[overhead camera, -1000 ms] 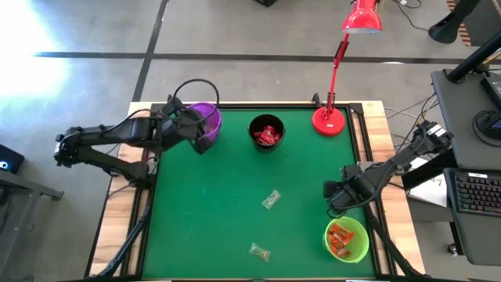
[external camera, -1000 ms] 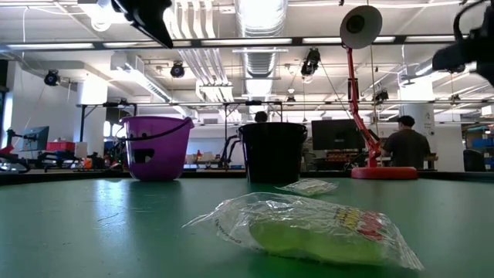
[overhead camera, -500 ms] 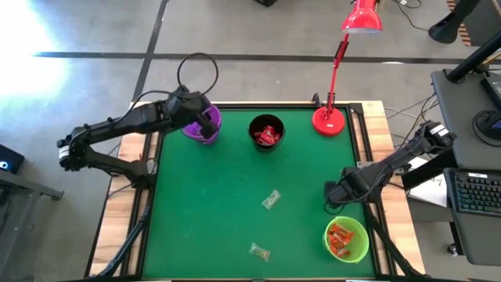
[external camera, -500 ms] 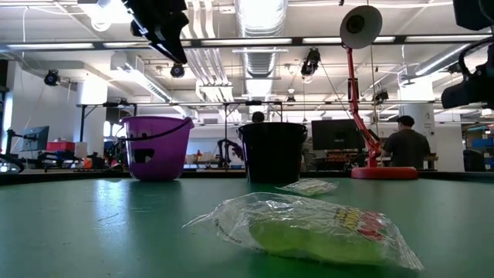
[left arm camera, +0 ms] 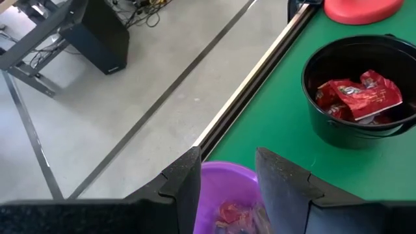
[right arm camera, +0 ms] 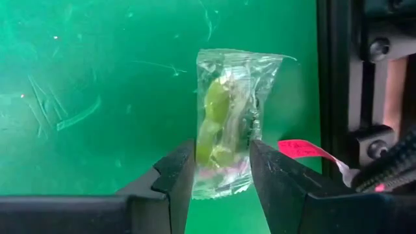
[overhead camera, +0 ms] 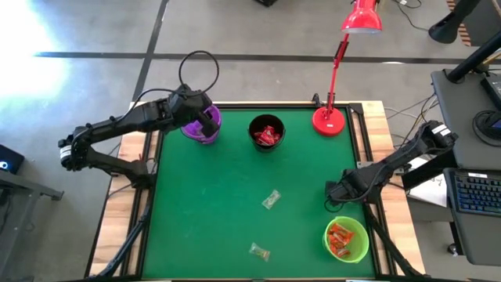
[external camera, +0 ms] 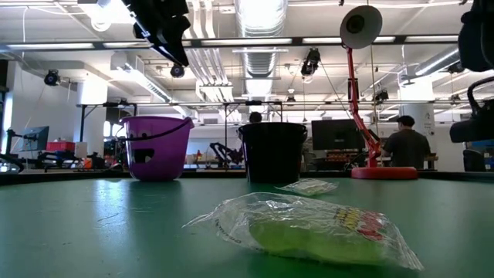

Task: Sort candy
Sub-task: Put the green gummy into the violet bucket

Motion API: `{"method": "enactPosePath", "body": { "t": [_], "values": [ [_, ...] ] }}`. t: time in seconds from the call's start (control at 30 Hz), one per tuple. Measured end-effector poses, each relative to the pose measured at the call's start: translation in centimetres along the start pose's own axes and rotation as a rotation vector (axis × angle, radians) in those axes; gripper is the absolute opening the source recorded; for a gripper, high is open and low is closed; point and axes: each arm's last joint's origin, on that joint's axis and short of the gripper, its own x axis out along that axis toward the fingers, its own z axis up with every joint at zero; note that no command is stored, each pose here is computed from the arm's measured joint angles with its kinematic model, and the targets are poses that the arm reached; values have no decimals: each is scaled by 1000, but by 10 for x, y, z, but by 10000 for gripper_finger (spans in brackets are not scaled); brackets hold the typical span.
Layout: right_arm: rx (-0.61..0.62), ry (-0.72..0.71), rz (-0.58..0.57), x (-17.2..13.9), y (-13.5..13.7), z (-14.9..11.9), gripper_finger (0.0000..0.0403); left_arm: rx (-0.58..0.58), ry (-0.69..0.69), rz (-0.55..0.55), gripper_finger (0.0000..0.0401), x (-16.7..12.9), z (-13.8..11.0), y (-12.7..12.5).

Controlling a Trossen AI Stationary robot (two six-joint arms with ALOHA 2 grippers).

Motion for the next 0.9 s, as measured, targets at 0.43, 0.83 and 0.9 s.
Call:
{"method": "enactPosePath", "body": {
  "t": [0.43, 0.83, 0.9],
  "values": [
    [7, -22, -17, 13, -4, 6, 61, -1, -6, 0, 130, 0, 1, 0],
    [-87, -16, 50, -11, 5, -4, 13, 35, -19, -241, 130, -1, 1, -7],
    [-100, -59, 138, -23, 11, -8, 13, 52, -24, -296, 130, -1, 1, -8]
  ]
}}
